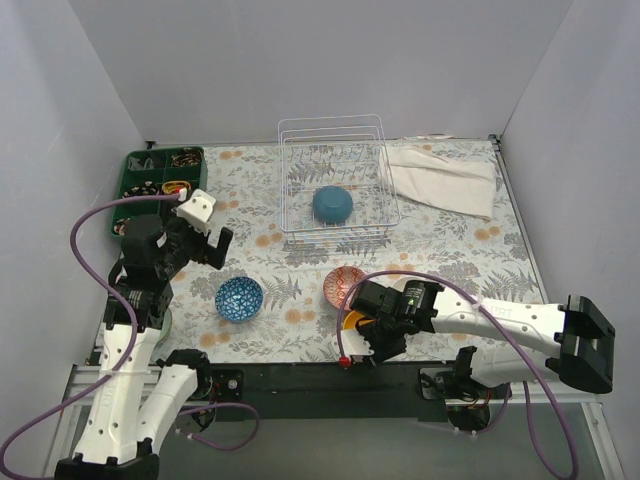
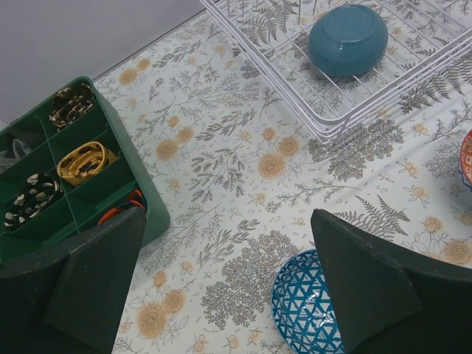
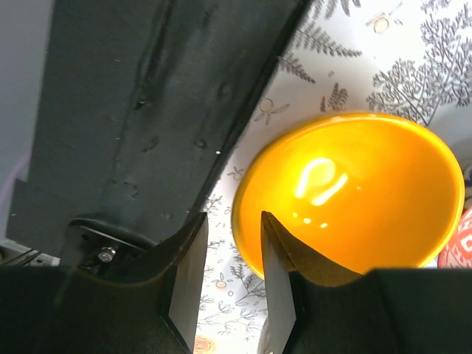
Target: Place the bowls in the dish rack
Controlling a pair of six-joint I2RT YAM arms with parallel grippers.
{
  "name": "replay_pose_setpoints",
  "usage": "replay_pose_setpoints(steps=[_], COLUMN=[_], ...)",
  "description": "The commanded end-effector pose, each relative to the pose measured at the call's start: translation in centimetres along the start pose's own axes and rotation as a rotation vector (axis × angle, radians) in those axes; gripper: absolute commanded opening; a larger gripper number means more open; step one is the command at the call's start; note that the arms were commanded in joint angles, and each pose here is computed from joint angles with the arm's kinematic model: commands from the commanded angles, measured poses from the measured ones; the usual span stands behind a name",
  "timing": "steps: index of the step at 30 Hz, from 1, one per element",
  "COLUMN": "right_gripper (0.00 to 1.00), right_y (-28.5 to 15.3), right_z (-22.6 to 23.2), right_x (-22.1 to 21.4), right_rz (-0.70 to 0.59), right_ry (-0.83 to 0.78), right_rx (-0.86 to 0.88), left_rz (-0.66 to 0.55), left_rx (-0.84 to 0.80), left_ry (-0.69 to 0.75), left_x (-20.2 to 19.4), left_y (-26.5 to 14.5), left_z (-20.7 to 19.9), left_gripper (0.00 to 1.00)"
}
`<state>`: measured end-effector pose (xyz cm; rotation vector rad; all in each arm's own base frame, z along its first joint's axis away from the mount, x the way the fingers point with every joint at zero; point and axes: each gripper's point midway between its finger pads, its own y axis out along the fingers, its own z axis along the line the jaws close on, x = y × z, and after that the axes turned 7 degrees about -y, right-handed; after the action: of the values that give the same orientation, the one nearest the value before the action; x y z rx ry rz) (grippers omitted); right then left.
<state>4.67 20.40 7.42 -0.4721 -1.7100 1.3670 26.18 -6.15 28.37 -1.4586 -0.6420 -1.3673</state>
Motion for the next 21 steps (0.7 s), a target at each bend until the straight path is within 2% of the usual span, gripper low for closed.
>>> replay_pose_setpoints(steps=[1, 4, 6, 10, 12, 16, 21], right_gripper=[0.43, 0.41, 0.34, 0.11, 0.03, 0.01, 0.01], right_y=[0.5, 0.8, 1.0, 0.3, -0.4, -3.3, -8.4], right_z=[-1.0, -0.6, -0.5, -0.6, -0.4, -0.3, 1.5], right_x=[-0.9, -1.7, -2.0, -1.8, -1.6, 1.1, 6.5], right_rz=[0.045, 0.065, 0.076, 0.080, 0.083, 0.036, -0.109], right_ry=[0.007, 0.008, 0.007, -0.001, -0.001, -0.030, -0.018], right_rx=[-0.060, -0.053, -0.051, -0.056, -0.050, -0.046, 0.049], left_rz=[-0.021, -0.032, -0.039, -0.050, -0.053, -0.081, -0.100], left_rx=[-0.009, -0.006, -0.003, -0.001, -0.004, -0.032, -0.235], left_ry=[-0.026, -0.044, -0.051, -0.050, -0.047, -0.030, 0.013], left_x=[0.6, 0.7, 0.7, 1.1, 1.3, 2.6, 4.5], left_y=[-0.7, -0.7, -0.7, -0.8, -0.9, -1.2, -1.4], left_z=[-0.1, 0.1, 0.2, 0.4, 0.4, 0.0, -3.0], left_gripper=[0.97, 0.97, 0.97, 0.97, 0.97, 0.97, 0.96])
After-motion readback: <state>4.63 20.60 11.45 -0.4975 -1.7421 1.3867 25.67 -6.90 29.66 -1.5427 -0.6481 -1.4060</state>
